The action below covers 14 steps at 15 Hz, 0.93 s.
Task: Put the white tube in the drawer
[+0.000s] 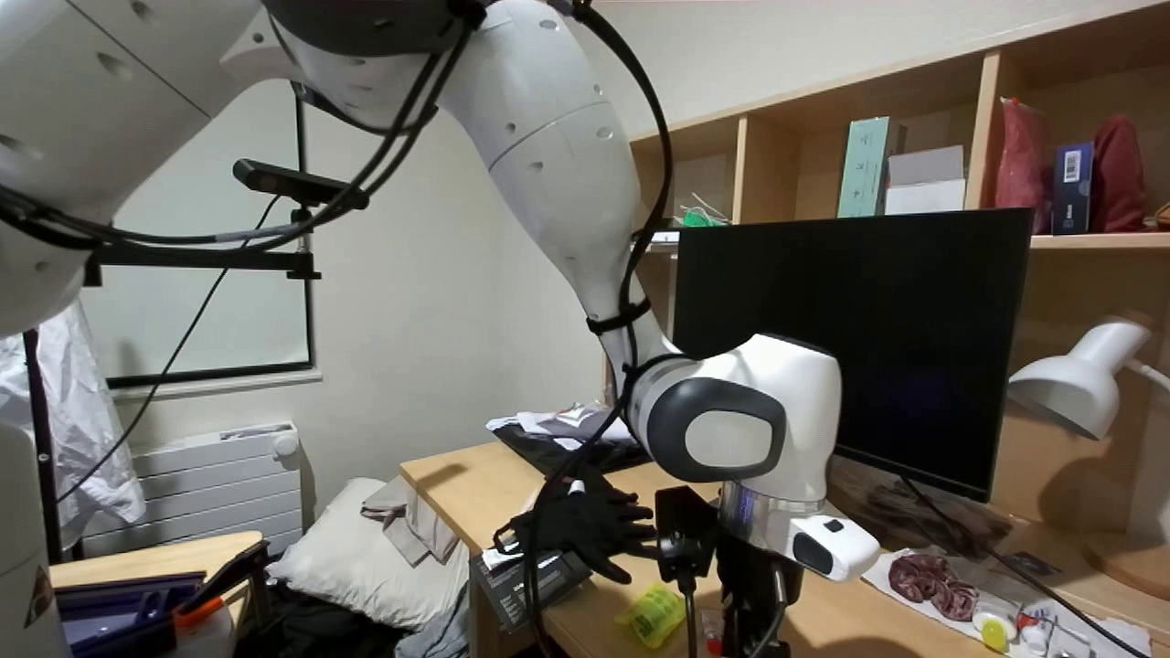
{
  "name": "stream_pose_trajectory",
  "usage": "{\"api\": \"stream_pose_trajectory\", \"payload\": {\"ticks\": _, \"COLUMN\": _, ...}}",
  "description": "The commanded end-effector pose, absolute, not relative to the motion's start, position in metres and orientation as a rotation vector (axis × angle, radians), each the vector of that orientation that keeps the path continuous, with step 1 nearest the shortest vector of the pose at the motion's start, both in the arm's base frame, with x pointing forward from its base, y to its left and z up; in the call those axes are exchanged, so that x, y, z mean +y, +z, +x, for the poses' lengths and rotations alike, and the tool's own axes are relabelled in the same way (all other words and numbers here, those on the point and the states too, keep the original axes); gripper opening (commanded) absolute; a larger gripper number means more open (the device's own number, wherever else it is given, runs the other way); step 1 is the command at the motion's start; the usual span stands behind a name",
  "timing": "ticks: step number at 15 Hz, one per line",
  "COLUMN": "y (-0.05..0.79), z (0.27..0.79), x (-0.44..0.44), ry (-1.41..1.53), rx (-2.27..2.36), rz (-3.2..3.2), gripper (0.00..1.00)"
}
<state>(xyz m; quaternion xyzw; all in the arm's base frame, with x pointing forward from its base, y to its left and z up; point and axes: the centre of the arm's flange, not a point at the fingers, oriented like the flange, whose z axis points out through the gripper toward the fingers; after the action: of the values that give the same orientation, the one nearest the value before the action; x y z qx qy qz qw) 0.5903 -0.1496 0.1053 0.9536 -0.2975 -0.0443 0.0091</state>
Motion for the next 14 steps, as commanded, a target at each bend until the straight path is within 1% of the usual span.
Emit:
{"api": "stream_pose_trajectory", "payload": {"ticks": 1, "y": 0.122, "z": 0.568, "x": -0.160, "ry": -0.121, "rx": -0.957, "rz": 3.018, "gripper": 1.00}}
{"api": "stream_pose_trajectory", "payload": {"ticks": 10, "y": 0.110, "z": 0.574, "x": -0.165, "ry": -0.111, "rx": -0.896, "rz": 3.041, "gripper": 1.00}}
{"api": "stream_pose_trajectory", "payload": {"ticks": 14, "y": 0.105, "z": 0.580, "x": -0.162, "ry": -0.048, "rx": -0.873, "rz": 3.045, "gripper": 1.00}}
